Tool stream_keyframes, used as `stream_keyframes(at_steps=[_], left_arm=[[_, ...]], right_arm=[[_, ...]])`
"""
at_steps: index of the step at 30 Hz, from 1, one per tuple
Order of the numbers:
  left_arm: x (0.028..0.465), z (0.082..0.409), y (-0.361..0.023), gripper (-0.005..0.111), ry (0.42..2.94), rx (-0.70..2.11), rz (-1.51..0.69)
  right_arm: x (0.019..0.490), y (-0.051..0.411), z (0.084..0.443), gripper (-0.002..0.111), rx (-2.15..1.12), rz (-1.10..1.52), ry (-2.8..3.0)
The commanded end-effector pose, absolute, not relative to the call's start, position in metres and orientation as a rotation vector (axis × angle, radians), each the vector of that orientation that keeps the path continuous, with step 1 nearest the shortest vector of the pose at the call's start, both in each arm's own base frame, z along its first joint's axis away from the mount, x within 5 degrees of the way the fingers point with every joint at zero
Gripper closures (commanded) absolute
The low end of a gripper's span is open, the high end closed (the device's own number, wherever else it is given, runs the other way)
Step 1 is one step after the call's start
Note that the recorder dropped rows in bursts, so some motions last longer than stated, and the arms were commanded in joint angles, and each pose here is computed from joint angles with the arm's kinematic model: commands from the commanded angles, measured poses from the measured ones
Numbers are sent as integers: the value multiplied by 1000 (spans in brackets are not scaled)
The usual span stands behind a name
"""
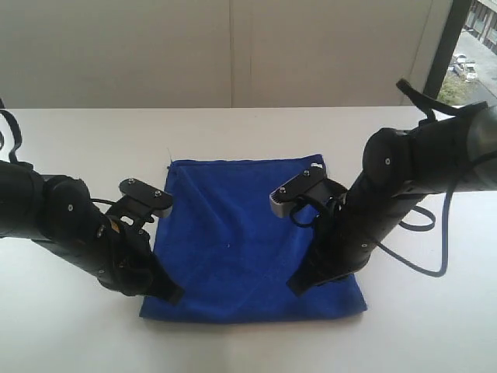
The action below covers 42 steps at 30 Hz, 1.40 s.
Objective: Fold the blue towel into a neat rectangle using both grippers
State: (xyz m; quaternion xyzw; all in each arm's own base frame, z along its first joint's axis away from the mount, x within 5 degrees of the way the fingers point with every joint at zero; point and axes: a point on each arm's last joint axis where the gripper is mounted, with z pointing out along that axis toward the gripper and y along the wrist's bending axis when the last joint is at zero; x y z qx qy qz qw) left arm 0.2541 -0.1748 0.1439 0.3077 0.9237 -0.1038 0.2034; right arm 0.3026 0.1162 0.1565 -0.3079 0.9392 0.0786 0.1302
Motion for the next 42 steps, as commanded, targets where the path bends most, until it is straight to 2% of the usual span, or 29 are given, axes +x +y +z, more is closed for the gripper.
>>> stream_keyframes(at_steps=[1,8,12,22,30,42], left_arm=[[250,147,-176,107,2593,853,-306],[240,181,-170,107,2527,898,-318],[239,195,-183,107,2412,824,-377],[235,137,-193,107,2624,944,-330],[215,120,-176,107,2747,1158,-231],[206,115,-166,107,2818,1257,-135]], right_arm=[[303,118,153,108,-916,224,2722],[294,112,144,108,-920,189,2766],[293,111,141,108,-868,182,2763],[286,109,136,108,-860,190,2809],[260,101,116,108,-821,198,2936],[225,109,106,108,-888,187,3075]])
